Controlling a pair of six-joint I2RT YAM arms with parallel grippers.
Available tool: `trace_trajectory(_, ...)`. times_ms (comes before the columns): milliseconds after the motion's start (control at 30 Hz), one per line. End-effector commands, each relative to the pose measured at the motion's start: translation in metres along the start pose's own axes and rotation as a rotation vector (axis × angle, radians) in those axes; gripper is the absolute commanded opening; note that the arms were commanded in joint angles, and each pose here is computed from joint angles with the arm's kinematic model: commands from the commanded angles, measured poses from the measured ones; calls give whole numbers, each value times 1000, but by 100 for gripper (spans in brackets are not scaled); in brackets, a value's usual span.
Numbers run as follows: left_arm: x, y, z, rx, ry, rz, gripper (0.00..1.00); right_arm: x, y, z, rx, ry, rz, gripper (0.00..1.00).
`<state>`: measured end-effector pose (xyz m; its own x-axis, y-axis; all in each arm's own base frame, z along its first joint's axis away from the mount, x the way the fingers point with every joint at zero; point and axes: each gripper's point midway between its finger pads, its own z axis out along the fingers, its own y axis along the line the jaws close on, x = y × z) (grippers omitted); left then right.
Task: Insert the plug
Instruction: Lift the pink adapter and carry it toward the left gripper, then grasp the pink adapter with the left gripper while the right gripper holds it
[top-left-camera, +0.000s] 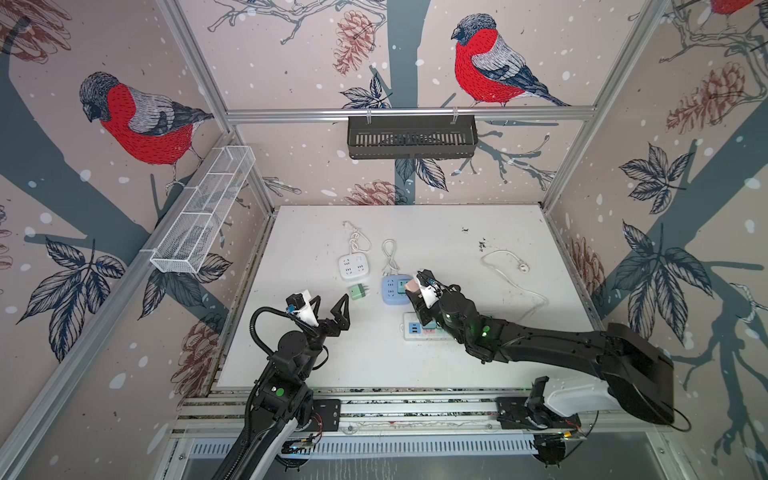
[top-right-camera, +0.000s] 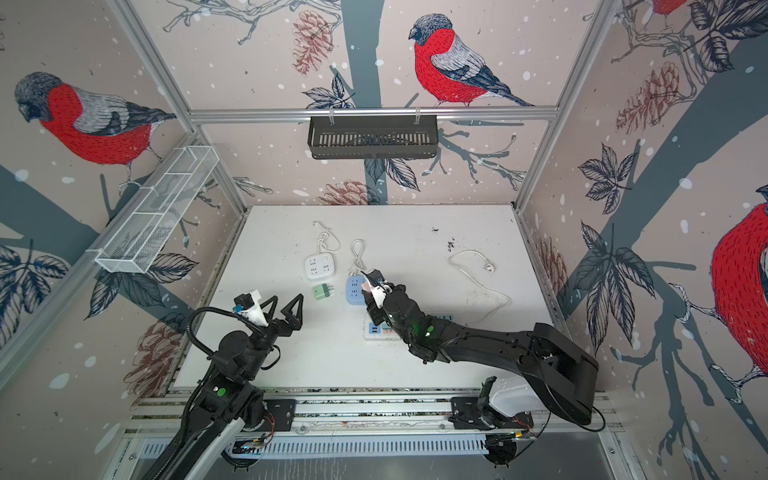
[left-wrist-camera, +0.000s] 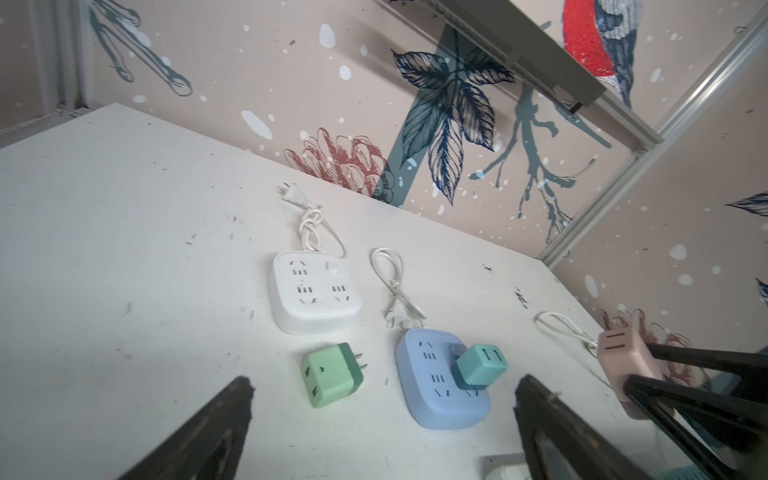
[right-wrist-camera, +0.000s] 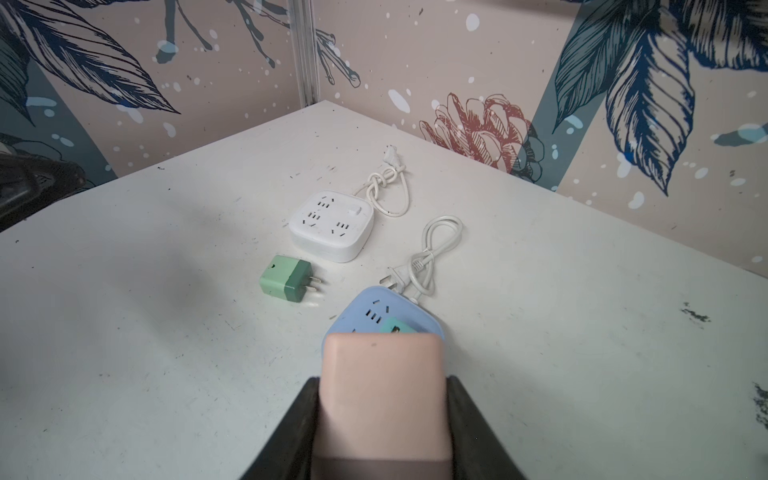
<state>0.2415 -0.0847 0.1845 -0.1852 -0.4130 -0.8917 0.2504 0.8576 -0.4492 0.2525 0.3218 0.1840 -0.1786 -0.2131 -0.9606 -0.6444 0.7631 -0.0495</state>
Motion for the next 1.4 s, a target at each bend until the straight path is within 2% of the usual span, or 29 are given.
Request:
trace_trajectory(0, -24, -41, -3, 185, -27, -10, 98, -25, -4, -18, -11, -149, 15, 19)
trace_trajectory(100, -30, -60, -2, 252, 18, -16, 98, -36, -14, -40, 6, -245, 37, 13)
trace_trajectory(267, -29, -88, 2, 368, 116, -42, 97, -31, -28, -54, 56, -266, 0, 9)
trace_trajectory(433, -23, -112, 1, 464, 185, -35, 95, -21, -14, -67, -42, -289, -78, 20)
trace_trajectory(567, -18, -134, -3, 518, 210, 2, 93, -17, -9, -76, -83, -319, -118, 25)
trace_trajectory(633, -15, -141, -3, 535, 229, 14, 93, -15, -8, -76, -85, -315, -131, 26)
trace_trajectory(867, -1, -162, -1, 584, 291, 35, 90, -14, -5, -78, -67, -352, -193, 17)
trace_trajectory(1167, 30, -195, 2, 640, 400, 108, 88, -11, 28, -70, -125, -347, -354, 12)
trace_trajectory(1367, 46, -200, 12, 593, 476, 162, 79, -17, 42, -69, -128, -377, -411, 11)
